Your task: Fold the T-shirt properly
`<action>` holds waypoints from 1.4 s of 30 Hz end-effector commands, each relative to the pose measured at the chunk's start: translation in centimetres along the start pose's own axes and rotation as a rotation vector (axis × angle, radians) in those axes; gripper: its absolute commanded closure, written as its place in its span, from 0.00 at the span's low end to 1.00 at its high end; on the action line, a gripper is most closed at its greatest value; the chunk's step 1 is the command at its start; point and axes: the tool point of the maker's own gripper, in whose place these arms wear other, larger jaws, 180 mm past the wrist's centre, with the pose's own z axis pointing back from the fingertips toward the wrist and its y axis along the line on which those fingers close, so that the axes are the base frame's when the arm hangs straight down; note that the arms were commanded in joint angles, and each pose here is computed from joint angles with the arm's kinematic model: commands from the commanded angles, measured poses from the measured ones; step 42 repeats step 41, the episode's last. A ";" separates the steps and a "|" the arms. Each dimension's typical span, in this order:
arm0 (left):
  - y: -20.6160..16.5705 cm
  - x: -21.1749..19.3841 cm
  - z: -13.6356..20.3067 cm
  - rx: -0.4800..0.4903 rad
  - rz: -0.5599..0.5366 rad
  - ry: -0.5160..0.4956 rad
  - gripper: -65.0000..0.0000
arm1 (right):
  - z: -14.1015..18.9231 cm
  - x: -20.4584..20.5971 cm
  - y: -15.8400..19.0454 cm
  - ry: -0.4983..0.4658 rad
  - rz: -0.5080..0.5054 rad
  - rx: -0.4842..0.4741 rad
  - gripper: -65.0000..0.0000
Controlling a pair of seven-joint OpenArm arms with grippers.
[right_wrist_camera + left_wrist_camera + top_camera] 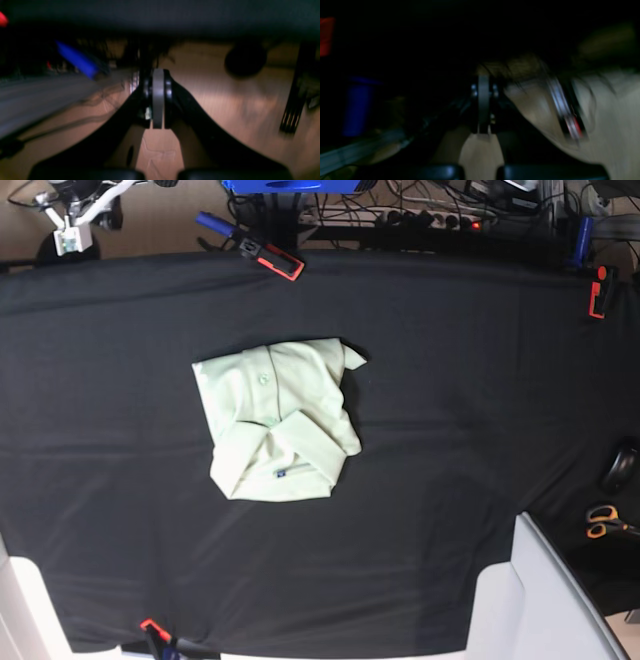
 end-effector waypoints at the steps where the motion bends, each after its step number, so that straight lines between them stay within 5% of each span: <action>1: -1.0 -1.3 -0.1 -0.031 -0.004 0.040 1.00 | -0.6 -1.2 -0.5 0.052 -0.016 -0.014 1.00; 7: -6.1 -7.0 -5.0 -0.151 0.071 0.331 1.00 | -6.2 -9.3 -3.3 0.371 -0.143 -0.095 1.00; 10: -8.6 -7.9 -7.6 -0.220 0.166 0.424 1.00 | -8.5 -13.6 -4.0 0.520 -0.044 -0.121 1.00; 18: -11.3 -3.4 -13.1 -0.327 0.292 0.434 1.00 | -10.9 -15.5 -2.1 0.334 0.354 0.004 1.00; 25: -10.7 -2.3 -14.0 -0.316 0.289 0.402 1.00 | -12.0 -12.8 -2.3 0.245 0.316 -0.015 1.00; 42: -9.8 -0.4 -15.3 -0.290 0.272 0.346 1.00 | -11.2 -13.6 -3.9 0.267 0.320 -0.039 1.00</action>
